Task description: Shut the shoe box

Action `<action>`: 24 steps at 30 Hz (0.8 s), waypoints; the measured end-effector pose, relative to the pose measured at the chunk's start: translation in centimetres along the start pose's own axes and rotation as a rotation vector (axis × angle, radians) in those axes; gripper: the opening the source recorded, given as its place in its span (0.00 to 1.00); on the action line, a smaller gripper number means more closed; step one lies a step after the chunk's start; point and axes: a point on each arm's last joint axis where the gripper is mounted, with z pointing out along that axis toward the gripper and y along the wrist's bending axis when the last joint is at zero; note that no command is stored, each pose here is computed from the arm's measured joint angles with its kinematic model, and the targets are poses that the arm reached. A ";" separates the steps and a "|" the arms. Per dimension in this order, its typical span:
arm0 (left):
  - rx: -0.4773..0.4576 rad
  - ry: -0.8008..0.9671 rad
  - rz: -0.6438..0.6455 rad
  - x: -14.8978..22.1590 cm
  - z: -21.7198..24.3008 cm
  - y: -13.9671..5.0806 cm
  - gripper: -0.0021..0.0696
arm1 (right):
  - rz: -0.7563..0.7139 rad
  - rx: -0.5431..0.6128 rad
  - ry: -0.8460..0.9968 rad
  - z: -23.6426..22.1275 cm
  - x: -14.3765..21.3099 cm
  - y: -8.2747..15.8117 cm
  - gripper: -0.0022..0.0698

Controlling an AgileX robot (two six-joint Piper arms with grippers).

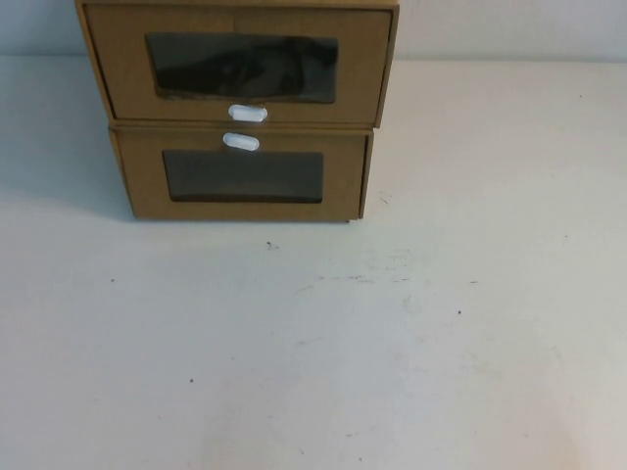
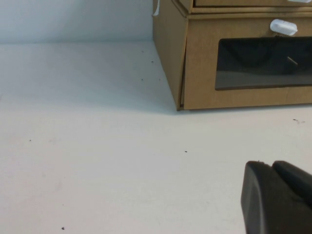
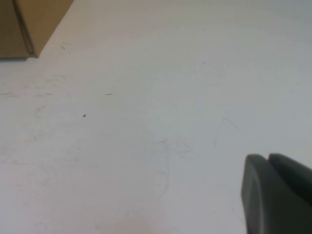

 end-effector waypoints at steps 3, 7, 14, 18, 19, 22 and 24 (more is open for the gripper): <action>-0.001 0.001 0.014 0.0 0.0 0.0 0.02 | 0.000 0.000 0.000 0.0 0.0 0.0 0.01; -0.040 -0.004 0.063 0.0 0.0 0.4 0.02 | 0.000 0.000 0.000 0.0 0.0 0.0 0.01; -0.098 -0.065 0.104 -0.2 -0.9 0.7 0.02 | 0.000 0.000 0.000 0.0 0.0 0.0 0.01; -0.095 -0.039 0.107 0.2 -1.0 0.7 0.02 | 0.000 0.000 -0.001 0.0 0.0 0.0 0.01; -0.092 -0.020 0.110 0.3 -1.0 0.7 0.02 | 0.000 0.000 -0.002 0.0 0.0 0.0 0.01; -0.079 0.057 0.128 1.0 -1.0 0.6 0.02 | 0.000 0.000 -0.002 0.0 0.0 0.0 0.01; -0.070 0.110 0.134 1.5 -1.0 0.6 0.02 | 0.000 0.000 -0.002 0.0 0.0 0.0 0.01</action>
